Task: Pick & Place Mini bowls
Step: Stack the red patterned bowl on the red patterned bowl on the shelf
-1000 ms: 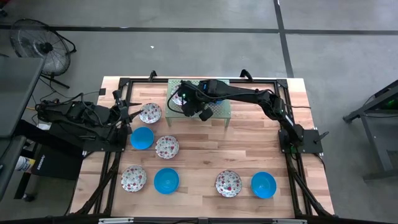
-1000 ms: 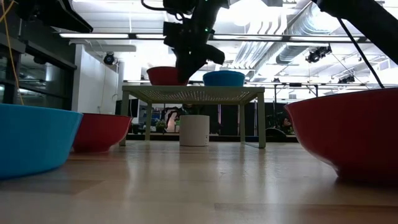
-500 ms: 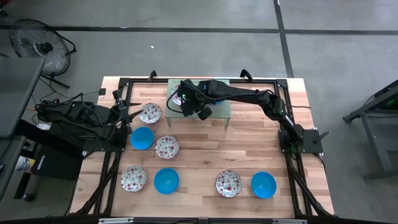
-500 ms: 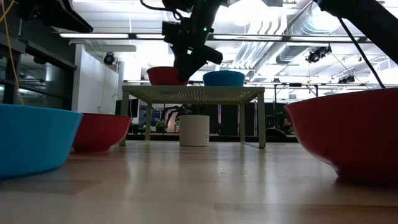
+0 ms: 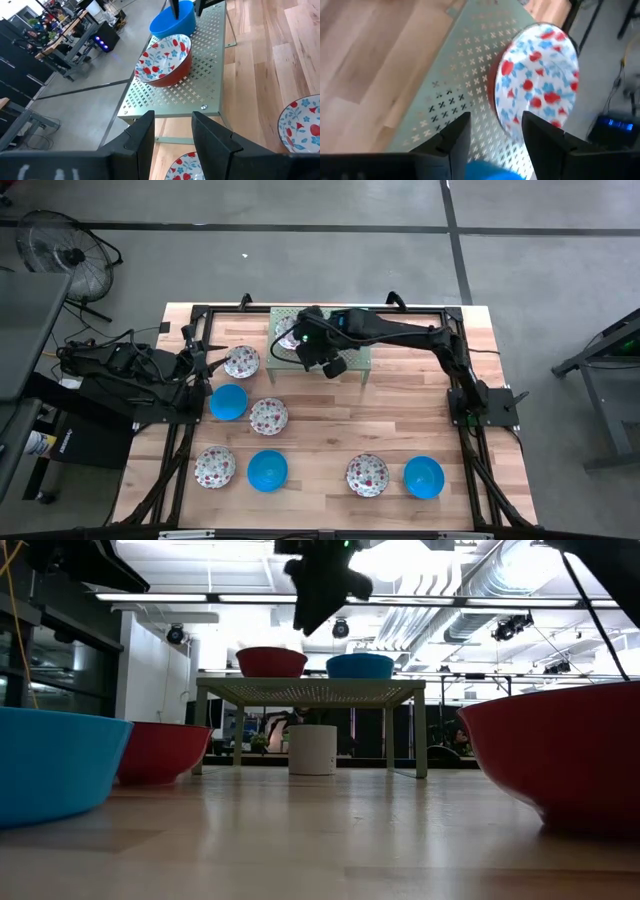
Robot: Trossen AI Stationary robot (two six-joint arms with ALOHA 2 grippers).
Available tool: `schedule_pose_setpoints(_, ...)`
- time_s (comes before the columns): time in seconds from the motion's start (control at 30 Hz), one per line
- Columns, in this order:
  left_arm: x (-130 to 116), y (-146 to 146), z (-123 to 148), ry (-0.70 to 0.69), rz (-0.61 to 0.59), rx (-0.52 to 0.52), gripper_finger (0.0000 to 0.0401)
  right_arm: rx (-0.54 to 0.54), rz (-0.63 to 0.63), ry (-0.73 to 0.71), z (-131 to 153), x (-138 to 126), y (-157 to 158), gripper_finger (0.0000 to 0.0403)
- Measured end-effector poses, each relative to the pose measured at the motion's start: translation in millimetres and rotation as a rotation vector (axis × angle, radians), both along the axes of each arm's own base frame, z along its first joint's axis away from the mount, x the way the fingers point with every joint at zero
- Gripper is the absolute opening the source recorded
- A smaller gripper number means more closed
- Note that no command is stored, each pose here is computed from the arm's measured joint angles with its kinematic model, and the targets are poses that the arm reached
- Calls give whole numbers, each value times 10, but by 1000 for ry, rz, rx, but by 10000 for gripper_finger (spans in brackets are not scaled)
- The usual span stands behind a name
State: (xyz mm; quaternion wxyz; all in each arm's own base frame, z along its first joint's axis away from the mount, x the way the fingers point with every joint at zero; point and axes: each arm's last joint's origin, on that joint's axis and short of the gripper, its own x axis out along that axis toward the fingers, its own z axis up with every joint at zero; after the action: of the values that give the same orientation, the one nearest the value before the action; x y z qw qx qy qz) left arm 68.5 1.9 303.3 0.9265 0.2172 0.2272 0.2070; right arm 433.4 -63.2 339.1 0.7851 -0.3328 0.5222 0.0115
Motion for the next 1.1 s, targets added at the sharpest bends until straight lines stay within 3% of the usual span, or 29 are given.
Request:
schedule_pose_setpoints(0.2, 0, 0, 1, -1, -1, -1, 127, 137, -170, -33, 267, -294, 117, 160)
schedule_pose_setpoints(0.5, 0, 0, 1, 0, -1, 0, 127, 346, -392, 54, 411, -656, 187, 140)
schedule_pose_setpoints(0.87, 0, -1, 0, 3, -6, 2, 127, 464, -515, 183, 181, -722, 583, 133)
schedule_pose_setpoints(1.1, 1, -4, -1, 6, -18, -1, 127, 518, -629, 201, -105, -1056, 985, 133)
